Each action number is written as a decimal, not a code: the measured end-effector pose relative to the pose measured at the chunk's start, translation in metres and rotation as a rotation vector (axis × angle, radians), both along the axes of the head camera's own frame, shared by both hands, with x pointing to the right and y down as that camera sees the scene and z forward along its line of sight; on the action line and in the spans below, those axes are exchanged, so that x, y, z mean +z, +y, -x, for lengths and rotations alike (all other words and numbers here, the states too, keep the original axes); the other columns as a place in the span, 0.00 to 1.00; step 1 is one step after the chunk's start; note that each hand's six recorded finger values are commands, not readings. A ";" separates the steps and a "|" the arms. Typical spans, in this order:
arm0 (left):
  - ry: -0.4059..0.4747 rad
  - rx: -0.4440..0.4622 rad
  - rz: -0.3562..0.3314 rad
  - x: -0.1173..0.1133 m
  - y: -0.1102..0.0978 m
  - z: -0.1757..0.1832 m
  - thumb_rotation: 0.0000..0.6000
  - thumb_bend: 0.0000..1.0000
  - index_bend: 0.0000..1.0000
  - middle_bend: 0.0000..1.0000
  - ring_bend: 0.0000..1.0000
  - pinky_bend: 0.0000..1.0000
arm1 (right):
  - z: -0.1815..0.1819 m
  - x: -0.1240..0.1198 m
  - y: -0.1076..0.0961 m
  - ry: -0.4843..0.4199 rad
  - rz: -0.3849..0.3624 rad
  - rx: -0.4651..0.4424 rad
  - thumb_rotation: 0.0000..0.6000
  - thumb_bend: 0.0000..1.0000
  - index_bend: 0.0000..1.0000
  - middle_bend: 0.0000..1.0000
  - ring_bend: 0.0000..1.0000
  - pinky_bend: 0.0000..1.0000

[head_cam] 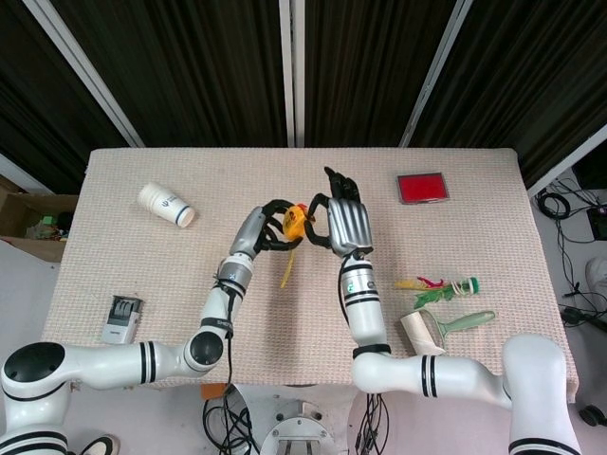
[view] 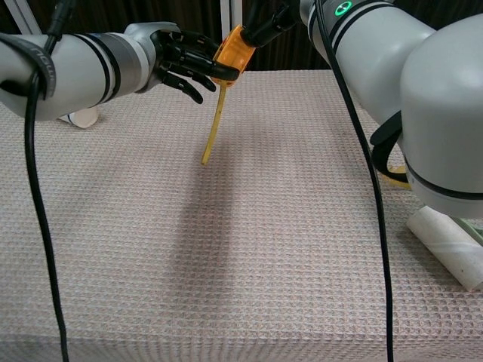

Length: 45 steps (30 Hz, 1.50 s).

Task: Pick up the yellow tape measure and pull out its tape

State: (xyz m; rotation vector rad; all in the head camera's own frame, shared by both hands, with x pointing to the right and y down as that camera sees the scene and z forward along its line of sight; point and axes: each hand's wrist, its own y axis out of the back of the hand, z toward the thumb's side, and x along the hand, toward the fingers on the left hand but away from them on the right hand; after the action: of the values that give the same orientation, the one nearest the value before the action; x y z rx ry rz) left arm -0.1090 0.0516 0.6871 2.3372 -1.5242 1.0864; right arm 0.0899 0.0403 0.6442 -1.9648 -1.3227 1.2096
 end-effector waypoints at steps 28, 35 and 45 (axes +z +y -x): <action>0.010 -0.036 0.020 0.005 0.007 0.026 1.00 0.39 0.69 0.66 0.48 0.57 | -0.007 -0.010 -0.008 -0.014 -0.060 0.022 1.00 0.51 0.72 0.12 0.00 0.00; 0.004 -0.038 0.045 0.010 0.014 0.048 1.00 0.39 0.69 0.66 0.48 0.57 | -0.027 -0.020 -0.015 -0.011 -0.091 0.060 1.00 0.52 0.73 0.13 0.00 0.00; 0.025 -0.022 0.082 0.011 0.031 0.085 1.00 0.41 0.69 0.66 0.48 0.57 | -0.057 -0.040 -0.027 -0.018 -0.143 0.123 1.00 0.52 0.74 0.13 0.00 0.00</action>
State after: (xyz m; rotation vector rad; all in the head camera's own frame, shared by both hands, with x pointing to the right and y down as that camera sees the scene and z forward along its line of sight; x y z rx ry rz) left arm -0.1944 0.0826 0.6985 2.2663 -1.4640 1.0890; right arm 0.1470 0.0132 0.6044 -1.8214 -1.5149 1.1205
